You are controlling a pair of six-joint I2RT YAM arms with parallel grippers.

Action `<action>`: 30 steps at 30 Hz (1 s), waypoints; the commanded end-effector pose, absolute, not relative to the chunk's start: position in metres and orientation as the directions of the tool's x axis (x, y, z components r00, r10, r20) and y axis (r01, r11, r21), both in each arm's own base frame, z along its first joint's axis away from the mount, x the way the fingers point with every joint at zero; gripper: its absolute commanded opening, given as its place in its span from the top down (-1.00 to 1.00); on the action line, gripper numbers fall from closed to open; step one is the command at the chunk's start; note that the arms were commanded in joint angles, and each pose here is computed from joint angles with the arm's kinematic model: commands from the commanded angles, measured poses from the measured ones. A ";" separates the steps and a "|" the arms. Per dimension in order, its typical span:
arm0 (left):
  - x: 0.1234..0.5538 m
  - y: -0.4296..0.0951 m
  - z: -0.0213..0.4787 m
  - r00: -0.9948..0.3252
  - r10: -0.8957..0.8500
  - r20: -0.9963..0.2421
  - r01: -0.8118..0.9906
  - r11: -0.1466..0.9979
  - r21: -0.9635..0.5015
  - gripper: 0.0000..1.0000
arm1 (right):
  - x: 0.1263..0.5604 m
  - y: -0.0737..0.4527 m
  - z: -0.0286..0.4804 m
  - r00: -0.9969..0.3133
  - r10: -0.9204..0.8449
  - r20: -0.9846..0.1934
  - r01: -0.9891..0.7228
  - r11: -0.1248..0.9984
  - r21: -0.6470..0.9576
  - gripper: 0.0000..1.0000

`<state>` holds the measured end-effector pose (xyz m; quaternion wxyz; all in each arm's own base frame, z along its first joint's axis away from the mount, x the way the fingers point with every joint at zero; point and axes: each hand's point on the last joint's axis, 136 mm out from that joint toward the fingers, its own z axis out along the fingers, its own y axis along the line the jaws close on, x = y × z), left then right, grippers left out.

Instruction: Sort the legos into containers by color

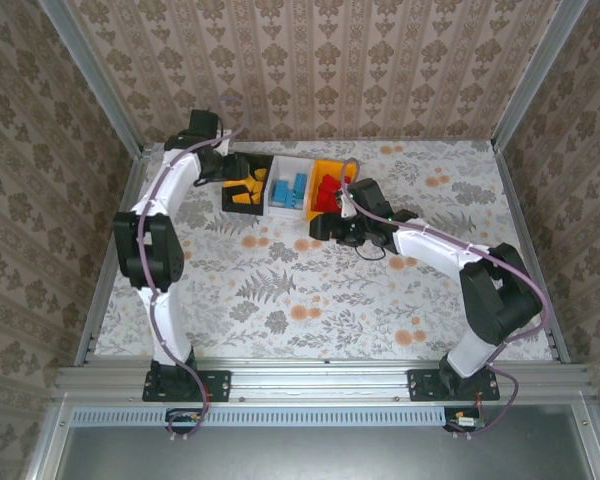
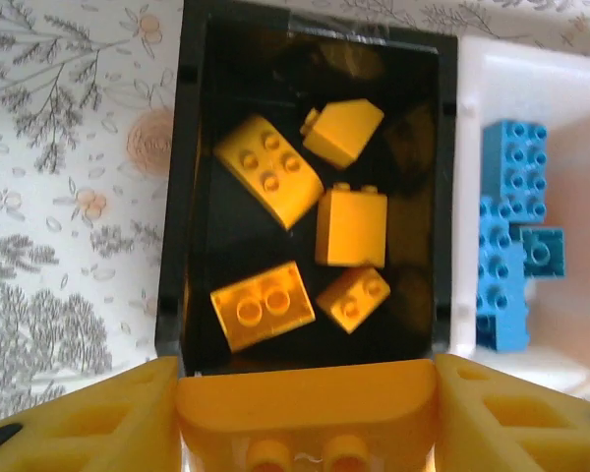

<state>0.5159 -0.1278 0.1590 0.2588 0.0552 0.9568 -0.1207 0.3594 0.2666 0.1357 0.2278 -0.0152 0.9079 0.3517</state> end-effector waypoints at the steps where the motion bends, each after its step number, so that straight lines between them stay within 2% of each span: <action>1: 0.537 -0.125 0.151 -0.858 0.052 -0.511 0.160 0.972 -0.171 -0.15 | 0.345 0.251 0.136 -0.893 0.126 -0.432 -0.182 0.777 0.603 -0.37; 7: 0.568 -0.137 0.146 -0.828 0.090 -0.553 0.202 0.969 -0.145 -0.17 | 0.327 0.234 0.132 -0.892 0.112 -0.439 -0.174 0.809 0.561 -0.38; 11: 0.576 -0.146 0.135 -0.831 0.120 -0.543 0.225 0.966 -0.130 -0.34 | 0.323 0.227 0.133 -0.886 0.110 -0.450 -0.172 0.824 0.540 -0.39; 13: 0.577 -0.149 0.130 -0.836 0.124 -0.535 0.227 0.965 -0.131 -0.48 | 0.323 0.225 0.135 -0.883 0.112 -0.456 -0.172 0.827 0.535 -0.42; 20: 0.573 -0.149 0.130 -0.840 0.120 -0.529 0.226 0.964 -0.141 -0.66 | 0.326 0.225 0.138 -0.879 0.114 -0.463 -0.174 0.827 0.534 -0.50; 25: 0.567 -0.149 0.139 -0.833 0.121 -0.540 0.233 0.962 -0.144 -0.72 | 0.326 0.226 0.139 -0.876 0.120 -0.467 -0.174 0.824 0.539 -0.51; 30: 0.558 -0.149 0.171 -0.803 0.111 -0.585 0.246 0.956 -0.158 -0.76 | 0.325 0.224 0.144 -0.870 0.116 -0.480 -0.184 0.826 0.533 -0.51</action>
